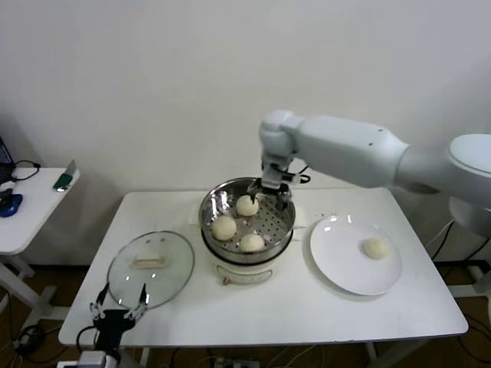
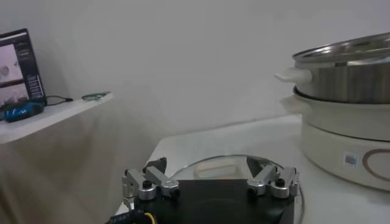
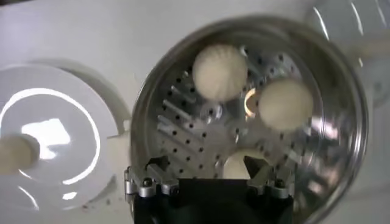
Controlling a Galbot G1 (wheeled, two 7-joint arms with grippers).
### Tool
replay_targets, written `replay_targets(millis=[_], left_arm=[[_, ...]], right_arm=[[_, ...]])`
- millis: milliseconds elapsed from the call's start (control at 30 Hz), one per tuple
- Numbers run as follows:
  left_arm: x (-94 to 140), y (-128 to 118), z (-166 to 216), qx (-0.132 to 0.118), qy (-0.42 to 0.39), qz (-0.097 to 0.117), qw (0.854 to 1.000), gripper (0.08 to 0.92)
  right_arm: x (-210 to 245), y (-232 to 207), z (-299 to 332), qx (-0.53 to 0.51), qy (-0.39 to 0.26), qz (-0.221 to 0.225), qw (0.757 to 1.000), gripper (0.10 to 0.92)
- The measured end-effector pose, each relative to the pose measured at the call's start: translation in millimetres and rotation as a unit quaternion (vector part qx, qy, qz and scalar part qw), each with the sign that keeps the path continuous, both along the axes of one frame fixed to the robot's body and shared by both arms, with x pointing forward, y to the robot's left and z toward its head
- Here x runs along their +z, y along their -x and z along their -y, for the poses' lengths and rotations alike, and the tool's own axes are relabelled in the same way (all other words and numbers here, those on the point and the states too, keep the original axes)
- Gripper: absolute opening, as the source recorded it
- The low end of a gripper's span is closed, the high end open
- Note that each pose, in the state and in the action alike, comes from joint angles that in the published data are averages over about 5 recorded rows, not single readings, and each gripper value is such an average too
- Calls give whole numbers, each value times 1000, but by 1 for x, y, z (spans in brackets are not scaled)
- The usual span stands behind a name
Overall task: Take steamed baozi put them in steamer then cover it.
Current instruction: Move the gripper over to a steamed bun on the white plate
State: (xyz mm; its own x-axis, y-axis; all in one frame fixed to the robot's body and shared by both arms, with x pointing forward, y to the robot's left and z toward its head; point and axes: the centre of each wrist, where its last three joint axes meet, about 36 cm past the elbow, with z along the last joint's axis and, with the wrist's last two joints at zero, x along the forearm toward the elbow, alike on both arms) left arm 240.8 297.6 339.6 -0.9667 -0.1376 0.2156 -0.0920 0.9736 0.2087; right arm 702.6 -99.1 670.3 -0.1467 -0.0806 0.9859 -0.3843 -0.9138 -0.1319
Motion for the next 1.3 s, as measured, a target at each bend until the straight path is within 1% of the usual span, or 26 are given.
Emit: replay_targets(millis=[100,200,367,600,733,900,1067,1300], left_arm=[[0,-1,2,-3,-1,0,1000,823],[0,-1,3,-5,-2,-2,1000,823],[-2,0,5,-8,-4,-4,1000,823],[-3,-1,8,-10,-6,-7,1000,823],[-3,-1,11,-10,-8,-9,1000,823],[-3,0,12,-8,-11,-12,1000,823],[-5,2,11,-6,-12,-15,1000,823],[-9,6,9,-1,-14,-21,1000,823]], right_arm=[[5,-11,44,-88,-36,-7,995,823],[5,-15,89,-172,-68,-10,983,823],[-10,-10,163,-298,-98,-12,949,823],[-52,7,260,-429,-96,-25,898,823],[-79,16,297,-470,-86,-32,878,823],[-112,24,329,-502,-73,-38,861,823],[-144,29,349,-520,-56,-39,851,823],[-180,31,362,-532,-37,-38,845,823]])
